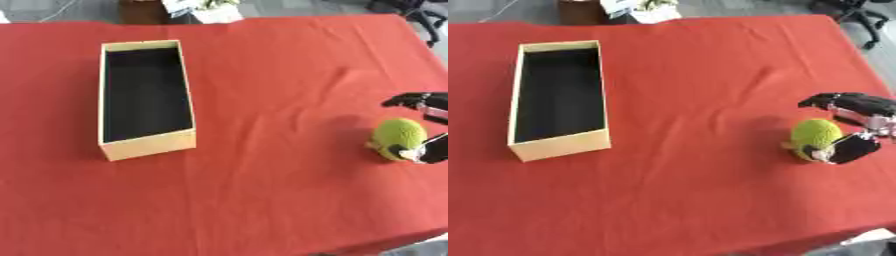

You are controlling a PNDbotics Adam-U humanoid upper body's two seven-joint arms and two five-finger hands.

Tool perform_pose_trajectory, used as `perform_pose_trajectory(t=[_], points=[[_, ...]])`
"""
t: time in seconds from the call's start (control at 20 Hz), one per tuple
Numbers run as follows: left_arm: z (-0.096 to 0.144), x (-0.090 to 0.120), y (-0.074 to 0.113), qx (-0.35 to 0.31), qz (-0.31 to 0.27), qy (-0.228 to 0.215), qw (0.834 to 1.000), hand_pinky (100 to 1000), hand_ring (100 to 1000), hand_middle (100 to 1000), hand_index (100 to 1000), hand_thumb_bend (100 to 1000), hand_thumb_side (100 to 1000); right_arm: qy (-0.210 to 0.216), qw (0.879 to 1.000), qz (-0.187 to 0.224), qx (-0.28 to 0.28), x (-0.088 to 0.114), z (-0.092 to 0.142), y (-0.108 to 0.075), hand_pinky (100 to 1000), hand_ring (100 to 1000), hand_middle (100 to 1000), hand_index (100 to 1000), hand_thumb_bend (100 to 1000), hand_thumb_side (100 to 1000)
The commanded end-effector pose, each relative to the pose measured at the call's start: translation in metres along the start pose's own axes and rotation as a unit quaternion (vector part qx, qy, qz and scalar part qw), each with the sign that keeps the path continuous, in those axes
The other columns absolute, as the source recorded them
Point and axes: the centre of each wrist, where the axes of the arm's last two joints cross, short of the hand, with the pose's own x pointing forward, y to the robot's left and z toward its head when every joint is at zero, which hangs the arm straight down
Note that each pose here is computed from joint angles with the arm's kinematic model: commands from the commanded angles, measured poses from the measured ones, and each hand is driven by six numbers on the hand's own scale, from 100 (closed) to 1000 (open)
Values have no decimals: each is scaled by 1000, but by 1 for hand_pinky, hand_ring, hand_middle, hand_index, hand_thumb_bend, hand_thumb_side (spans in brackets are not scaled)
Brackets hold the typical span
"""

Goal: Pick up objects on the table and place them in the box.

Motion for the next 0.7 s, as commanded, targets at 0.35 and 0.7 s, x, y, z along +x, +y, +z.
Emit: perform_pose_trajectory(t=[0.35, 0.7], points=[[-5, 5, -1, -12, -3, -10, 1000, 550, 619, 701, 656, 146, 688, 45, 998, -1, 39, -24, -10, 4, 1000, 973, 956, 1000, 362, 325], [-4, 4, -2, -13, -3, -6, 1000, 549, 619, 702, 655, 145, 689, 65, 996, 10, 55, -29, -14, 10, 1000, 912, 825, 1000, 386, 341]])
